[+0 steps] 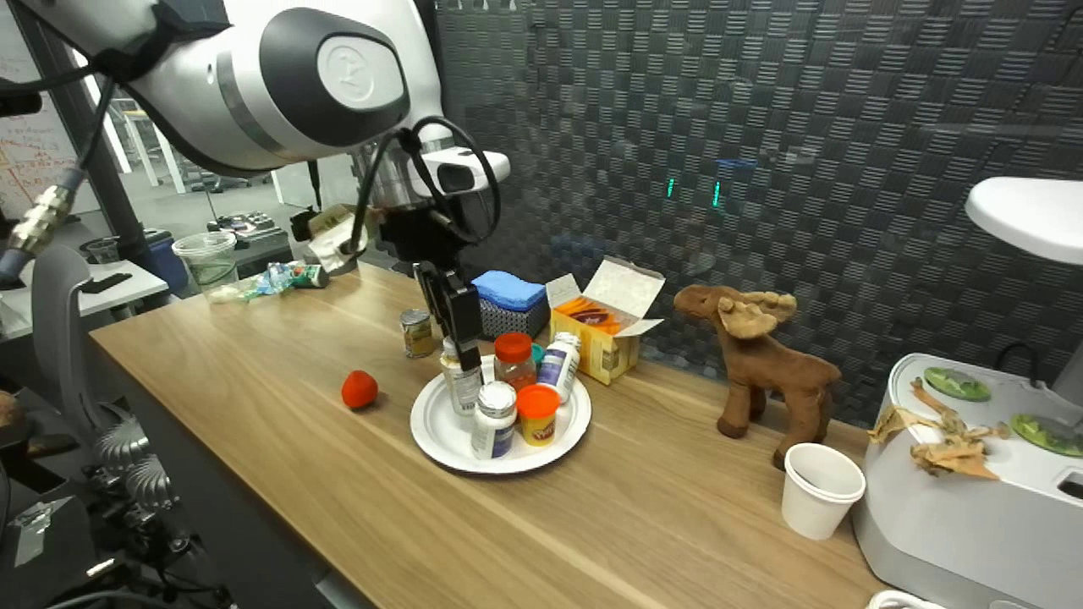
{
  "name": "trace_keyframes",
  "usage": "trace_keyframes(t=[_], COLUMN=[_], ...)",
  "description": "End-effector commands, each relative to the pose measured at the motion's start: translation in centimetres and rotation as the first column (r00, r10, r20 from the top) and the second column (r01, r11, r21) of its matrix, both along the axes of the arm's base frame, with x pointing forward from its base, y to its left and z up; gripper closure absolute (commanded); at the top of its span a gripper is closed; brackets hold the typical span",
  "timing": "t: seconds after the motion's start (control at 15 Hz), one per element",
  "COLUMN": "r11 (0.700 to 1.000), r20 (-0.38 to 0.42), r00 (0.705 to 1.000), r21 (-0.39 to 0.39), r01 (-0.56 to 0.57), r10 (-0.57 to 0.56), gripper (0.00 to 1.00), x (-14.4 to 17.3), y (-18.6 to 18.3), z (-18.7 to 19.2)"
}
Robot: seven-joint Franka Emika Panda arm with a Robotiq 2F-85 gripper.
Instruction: Pick up the bottles and small containers from the table and put them on the white plate.
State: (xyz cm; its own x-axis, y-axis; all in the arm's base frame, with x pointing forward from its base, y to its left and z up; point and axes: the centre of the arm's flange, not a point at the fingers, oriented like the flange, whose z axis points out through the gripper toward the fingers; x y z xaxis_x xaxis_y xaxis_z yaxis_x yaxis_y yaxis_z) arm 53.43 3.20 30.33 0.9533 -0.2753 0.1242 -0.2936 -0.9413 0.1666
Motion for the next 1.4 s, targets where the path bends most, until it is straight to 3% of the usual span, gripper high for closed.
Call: trace_keyframes(t=[0.0, 0.73, 1.13, 1.2, 1.27, 1.33], r11=[0.999, 0.993, 0.990, 0.990, 0.990, 0.989], r20=[-0.033, -0.099, -0.121, -0.124, -0.129, -0.132], r00=[0.999, 0.993, 0.988, 0.987, 0.986, 0.985], r21=[0.038, 0.111, 0.111, 0.110, 0.111, 0.111], r01=[-0.016, -0.051, -0.084, -0.090, -0.093, -0.097], r10=[0.017, 0.062, 0.098, 0.103, 0.107, 0.111], gripper=[0.79, 0.79, 0.80, 0.62, 0.31, 0.29], x=[1.2, 2.1, 2.8, 2.8, 2.8, 2.9], y=[-1.1, -1.6, -1.4, -1.3, -1.2, -1.1], z=[0.5, -1.3, -2.0, -2.0, -2.1, -2.1])
